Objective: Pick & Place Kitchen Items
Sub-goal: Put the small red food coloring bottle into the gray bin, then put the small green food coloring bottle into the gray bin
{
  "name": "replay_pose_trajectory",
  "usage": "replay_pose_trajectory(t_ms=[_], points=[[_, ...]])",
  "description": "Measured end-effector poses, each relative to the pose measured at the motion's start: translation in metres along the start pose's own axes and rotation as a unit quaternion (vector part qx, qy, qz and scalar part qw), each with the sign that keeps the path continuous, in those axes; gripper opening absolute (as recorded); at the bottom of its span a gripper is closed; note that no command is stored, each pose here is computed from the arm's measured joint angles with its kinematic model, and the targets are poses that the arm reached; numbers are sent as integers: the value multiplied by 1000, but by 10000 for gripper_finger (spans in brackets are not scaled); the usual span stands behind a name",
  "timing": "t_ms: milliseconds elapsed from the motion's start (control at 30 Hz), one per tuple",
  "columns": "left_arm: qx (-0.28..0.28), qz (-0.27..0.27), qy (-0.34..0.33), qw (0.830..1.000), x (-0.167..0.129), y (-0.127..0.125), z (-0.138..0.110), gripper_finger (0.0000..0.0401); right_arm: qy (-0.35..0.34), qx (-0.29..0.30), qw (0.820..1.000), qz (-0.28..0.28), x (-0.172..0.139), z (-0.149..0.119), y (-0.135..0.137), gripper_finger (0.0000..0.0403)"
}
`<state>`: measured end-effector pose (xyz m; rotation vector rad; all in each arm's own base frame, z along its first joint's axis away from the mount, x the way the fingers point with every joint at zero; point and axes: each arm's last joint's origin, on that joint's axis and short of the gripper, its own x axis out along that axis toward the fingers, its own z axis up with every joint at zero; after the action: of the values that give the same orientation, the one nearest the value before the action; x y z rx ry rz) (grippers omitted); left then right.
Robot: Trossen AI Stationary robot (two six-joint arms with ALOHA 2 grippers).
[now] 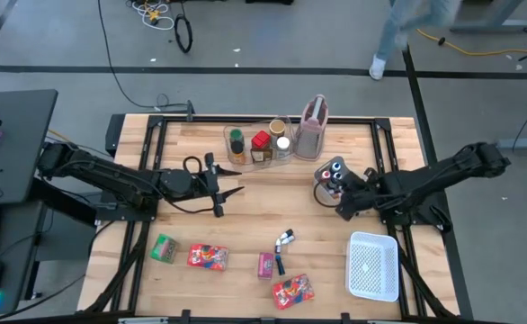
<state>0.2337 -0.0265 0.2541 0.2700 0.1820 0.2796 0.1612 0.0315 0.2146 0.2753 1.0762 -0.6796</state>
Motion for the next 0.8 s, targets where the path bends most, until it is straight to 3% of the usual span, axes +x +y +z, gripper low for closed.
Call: replay_pose_trajectory(t_ms=[267,400,667,800], points=[[1,-8,-2,1000,0,0,0,194,48,60,997,-14,37,-25,-10,106],[0,-19,-4,1000,0,-1,0,194,66,47,997,-16,42,-30,-13,125],[-3,-21,-5,1000,0,-1,0,194,2,22,999,-24,31,-14,-9,188],[-3,-20,-5,1000,0,-1,0,194,-41,-14,999,9,14,6,0,205]])
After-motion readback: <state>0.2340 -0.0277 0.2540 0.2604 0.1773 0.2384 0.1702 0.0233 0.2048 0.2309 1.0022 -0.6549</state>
